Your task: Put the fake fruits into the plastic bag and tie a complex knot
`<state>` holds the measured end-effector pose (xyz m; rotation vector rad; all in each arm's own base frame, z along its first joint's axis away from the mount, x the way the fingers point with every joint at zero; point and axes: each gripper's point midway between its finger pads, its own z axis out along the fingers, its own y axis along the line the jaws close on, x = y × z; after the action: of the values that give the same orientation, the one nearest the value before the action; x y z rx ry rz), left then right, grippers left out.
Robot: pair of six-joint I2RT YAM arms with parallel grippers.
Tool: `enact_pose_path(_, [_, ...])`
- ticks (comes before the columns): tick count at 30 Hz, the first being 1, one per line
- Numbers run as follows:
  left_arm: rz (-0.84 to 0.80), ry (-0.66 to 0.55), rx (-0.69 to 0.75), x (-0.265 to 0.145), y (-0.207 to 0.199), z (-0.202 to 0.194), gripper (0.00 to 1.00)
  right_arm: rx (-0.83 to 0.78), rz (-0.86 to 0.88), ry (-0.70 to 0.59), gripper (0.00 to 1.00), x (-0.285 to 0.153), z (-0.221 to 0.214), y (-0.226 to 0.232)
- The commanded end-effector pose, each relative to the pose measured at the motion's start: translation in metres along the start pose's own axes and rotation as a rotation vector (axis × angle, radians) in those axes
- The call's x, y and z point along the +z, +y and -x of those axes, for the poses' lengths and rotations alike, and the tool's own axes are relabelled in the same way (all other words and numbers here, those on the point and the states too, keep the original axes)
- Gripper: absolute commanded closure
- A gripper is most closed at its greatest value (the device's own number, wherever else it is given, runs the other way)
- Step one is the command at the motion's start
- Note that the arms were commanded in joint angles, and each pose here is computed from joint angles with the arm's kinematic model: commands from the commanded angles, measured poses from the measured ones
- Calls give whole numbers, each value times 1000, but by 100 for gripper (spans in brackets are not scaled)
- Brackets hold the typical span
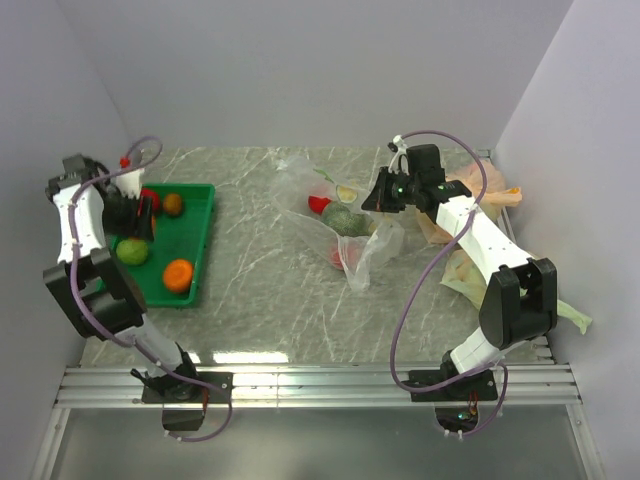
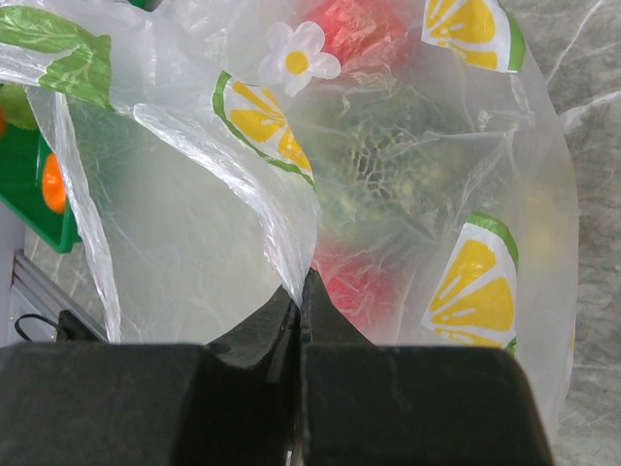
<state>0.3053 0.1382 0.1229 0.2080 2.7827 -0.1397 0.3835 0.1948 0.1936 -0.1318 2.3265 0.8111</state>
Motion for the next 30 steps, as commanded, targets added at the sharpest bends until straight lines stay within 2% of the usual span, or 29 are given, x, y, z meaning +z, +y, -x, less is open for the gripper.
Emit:
enact_pose_path(1, [-98,-295,175,-85,-68,75,76,-28,3,-44,100,-9,18,6])
enact_pose_path(2, [-121,-340,210,-95,-87,88,75,-29,0,-47,100,-10,19,5])
enact_pose_path(3, [-173,-380,292,-101,-126,106,74,-27,-3,-51,100,-10,20,4])
enact_pose_path(5, [-258,-478,361,-124,-180,130,73,-18,-2,-50,100,-10,21,3])
enact_pose_path(6, [-338,-491,447,-128,-229,134,73,-15,-7,-56,100,-11,23,2])
enact_pose_path(7, [-379,-538,461,-137,-253,146,73,-8,-17,-60,100,-11,25,-2])
enact_pose_path(8, [-410,-549,487,-139,-274,150,73,-6,-21,-63,100,-12,25,-3])
enact_pose_path(9, [-473,-545,528,-141,-313,147,73,-2,-26,-67,100,-12,26,-5])
enact_pose_path(11, [-495,-588,572,-138,-345,162,73,11,-32,-75,100,-14,28,-9])
enact_pose_path(12, [-536,-585,621,-137,-375,159,73,15,-29,-76,100,-15,28,-9])
enact_pose_path(15, [-600,-568,665,-121,-427,165,73,22,-36,-81,100,-14,28,-11])
enact_pose_path(18, [-608,-537,686,-86,-465,170,70,31,-27,-83,100,-13,28,-10])
enact_pose_path(20, [-610,-527,705,-75,-479,170,62,42,-20,-79,100,-12,28,-9])
enact_pose_path(21, [-593,-484,711,-57,-487,166,49,45,-21,-76,100,-11,28,-9])
enact_pose_path(23, [-596,-467,727,-53,-494,164,39,47,-21,-73,100,-10,28,-9])
enact_pose_path(24, [-586,-458,722,-52,-496,163,28,47,-26,-77,100,-12,30,-9])
enact_pose_path(28, [-524,-512,717,-72,-487,172,1,44,-39,-83,100,-13,31,-11])
enact_pose_path(30, [-504,-571,698,-99,-474,179,1,45,-40,-81,100,-12,29,-12])
